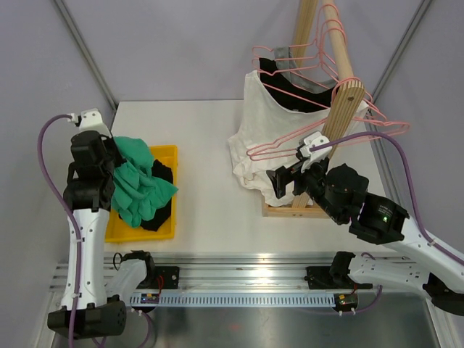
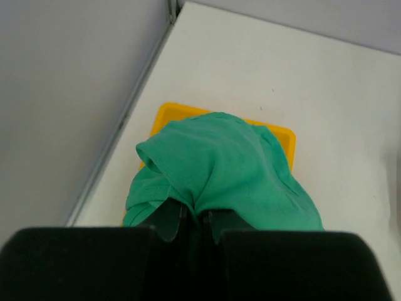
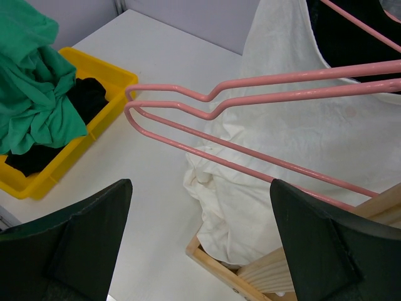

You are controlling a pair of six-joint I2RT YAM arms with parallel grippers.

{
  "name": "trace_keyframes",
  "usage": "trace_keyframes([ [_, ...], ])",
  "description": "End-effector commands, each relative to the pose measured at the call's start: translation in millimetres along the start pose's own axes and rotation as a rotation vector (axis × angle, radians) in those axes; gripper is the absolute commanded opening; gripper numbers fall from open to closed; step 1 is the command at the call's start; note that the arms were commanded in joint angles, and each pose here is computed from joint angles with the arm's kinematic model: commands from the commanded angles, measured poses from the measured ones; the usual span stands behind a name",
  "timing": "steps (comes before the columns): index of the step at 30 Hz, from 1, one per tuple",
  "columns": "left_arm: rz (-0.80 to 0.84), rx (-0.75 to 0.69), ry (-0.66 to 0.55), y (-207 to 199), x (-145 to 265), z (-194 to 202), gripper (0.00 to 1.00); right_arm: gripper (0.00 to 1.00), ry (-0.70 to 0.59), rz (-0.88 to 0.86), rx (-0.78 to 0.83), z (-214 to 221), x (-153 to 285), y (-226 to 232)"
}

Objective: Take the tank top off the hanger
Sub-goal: Place the tank top into the basket

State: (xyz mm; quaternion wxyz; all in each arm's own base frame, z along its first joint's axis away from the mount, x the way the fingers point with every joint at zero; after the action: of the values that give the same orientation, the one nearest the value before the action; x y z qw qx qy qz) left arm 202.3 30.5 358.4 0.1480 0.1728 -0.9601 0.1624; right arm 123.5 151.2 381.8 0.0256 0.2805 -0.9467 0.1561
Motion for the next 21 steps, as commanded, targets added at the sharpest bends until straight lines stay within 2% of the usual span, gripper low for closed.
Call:
trace_keyframes([
  [1, 0.1, 0.086, -0.01, -4, 0, 14, 0.0, 1.0, -0.039, -0.006, -0.025, -6, -3, 0],
  [5, 0.129, 0.118, 0.15, 4, -10, 69, 0.0, 0.99, -0.033, -0.004, -0.023, -5, -5, 1],
  [8, 0.084, 0.138, 0.186, 12, -15, 91, 0.0, 0.99, -0.034, -0.009, -0.023, -5, -5, 1],
  [14, -0.05, 0.089, 0.309, 19, -36, 99, 0.0, 0.99, -0.039, -0.024, -0.065, -4, -5, 4],
  [16, -0.026, 0.103, 0.318, 18, -37, 101, 0.0, 0.99, -0.049, -0.022, -0.073, -4, -1, 3],
  [21, -0.044, 0.108, 0.251, 21, -28, 94, 0.0, 0.99, -0.043, -0.012, -0.074, -2, 3, 0],
])
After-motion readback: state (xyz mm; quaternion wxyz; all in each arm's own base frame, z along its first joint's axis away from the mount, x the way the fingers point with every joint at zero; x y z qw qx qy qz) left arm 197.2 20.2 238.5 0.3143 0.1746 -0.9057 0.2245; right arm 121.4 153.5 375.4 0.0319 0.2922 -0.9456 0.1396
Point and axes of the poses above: each gripper's point midway between its finger pads, its own x axis back along the fingers, its own y axis along the line the jaws close on, z = x × y, the point moved 10 cm from there along x, back along the fingers, and after that the axes turned 15 degrees about x, right-handed, at the moved point
